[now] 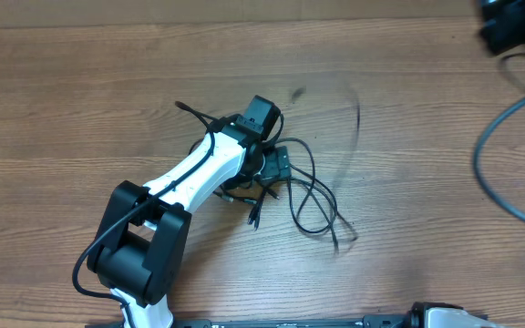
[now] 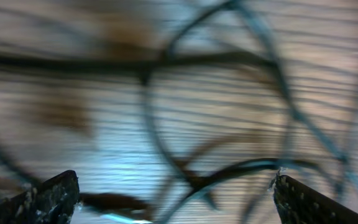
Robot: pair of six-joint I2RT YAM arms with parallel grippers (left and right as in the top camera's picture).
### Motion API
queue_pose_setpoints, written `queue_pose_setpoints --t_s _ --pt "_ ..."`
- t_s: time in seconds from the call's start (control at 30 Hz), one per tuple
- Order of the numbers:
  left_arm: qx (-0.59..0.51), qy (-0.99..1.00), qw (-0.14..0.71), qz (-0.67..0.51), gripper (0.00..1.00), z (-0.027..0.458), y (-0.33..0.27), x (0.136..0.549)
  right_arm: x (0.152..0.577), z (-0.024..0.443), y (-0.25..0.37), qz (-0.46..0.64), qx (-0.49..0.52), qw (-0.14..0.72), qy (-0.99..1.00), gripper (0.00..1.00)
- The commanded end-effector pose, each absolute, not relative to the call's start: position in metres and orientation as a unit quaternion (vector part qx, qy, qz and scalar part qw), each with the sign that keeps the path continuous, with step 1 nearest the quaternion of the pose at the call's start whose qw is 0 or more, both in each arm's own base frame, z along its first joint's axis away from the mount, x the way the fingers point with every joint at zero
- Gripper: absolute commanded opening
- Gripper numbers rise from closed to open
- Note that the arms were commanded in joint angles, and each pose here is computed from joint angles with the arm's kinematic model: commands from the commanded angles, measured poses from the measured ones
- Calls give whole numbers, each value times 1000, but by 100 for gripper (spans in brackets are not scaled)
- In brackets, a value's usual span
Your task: Untangle cables
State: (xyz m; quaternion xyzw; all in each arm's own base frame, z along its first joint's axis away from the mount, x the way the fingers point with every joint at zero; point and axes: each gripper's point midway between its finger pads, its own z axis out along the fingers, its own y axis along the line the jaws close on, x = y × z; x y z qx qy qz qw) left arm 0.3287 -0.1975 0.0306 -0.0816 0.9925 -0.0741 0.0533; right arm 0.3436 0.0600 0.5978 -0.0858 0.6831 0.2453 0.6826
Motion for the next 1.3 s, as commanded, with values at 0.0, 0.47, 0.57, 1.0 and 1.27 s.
queue_pose_setpoints --t_s 0.0,0.47,0.57,1.0,1.27 --pt "-97 991 93 12 100 37 -163 334 368 589 26 217 -44 678 701 8" --pt "-110 990 82 31 99 36 -154 327 351 403 0 201 125 357 904 76" --pt "-109 990 82 31 99 36 -154 327 325 373 10 203 188 266 923 78" --pt "-165 985 34 -22 99 34 -148 325 285 222 127 182 100 31 978 100" --pt "-176 984 23 -14 100 34 -138 322 247 140 186 116 57 -1 992 100"
